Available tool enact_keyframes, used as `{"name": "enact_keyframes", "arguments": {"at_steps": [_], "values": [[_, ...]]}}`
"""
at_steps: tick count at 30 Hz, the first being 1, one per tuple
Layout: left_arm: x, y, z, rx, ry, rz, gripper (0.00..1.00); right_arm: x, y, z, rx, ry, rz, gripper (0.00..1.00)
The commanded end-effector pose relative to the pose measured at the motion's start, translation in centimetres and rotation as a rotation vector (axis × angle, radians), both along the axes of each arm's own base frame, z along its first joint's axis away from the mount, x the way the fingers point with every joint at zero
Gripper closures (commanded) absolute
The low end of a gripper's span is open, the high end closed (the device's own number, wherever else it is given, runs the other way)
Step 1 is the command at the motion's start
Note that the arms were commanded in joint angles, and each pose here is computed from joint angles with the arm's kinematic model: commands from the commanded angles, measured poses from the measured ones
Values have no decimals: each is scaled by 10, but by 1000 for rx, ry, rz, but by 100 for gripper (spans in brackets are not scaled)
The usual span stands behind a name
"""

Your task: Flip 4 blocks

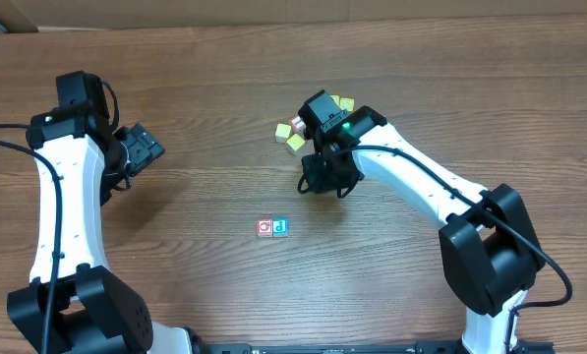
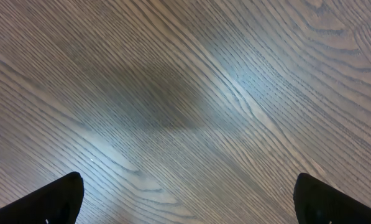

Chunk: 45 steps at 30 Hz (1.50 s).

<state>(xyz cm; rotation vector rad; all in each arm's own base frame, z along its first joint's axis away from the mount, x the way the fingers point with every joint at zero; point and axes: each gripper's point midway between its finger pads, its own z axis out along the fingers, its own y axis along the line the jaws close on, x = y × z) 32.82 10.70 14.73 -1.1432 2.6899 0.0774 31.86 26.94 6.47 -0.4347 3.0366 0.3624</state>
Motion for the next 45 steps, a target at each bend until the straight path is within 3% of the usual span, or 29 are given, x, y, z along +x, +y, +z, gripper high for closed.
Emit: {"name": "enact_keyframes", "arguments": {"at_steps": [1,16,33,41,45], "values": [[1,0,1,2,-2,-16,0,-23,13,10,53,71,14,72],[1,0,1,2,-2,-16,0,-71,17,-12,-63,155,-21,71],[1,0,1,2,-2,-16,0,-77,12,-30,-71,165,-23,71],[1,0,1,2,-2,-16,0,-74,15,-30,-60,154,-23,50],[1,0,1,2,-2,-16,0,-75,14,-30,-62,156,-23,47]]}}
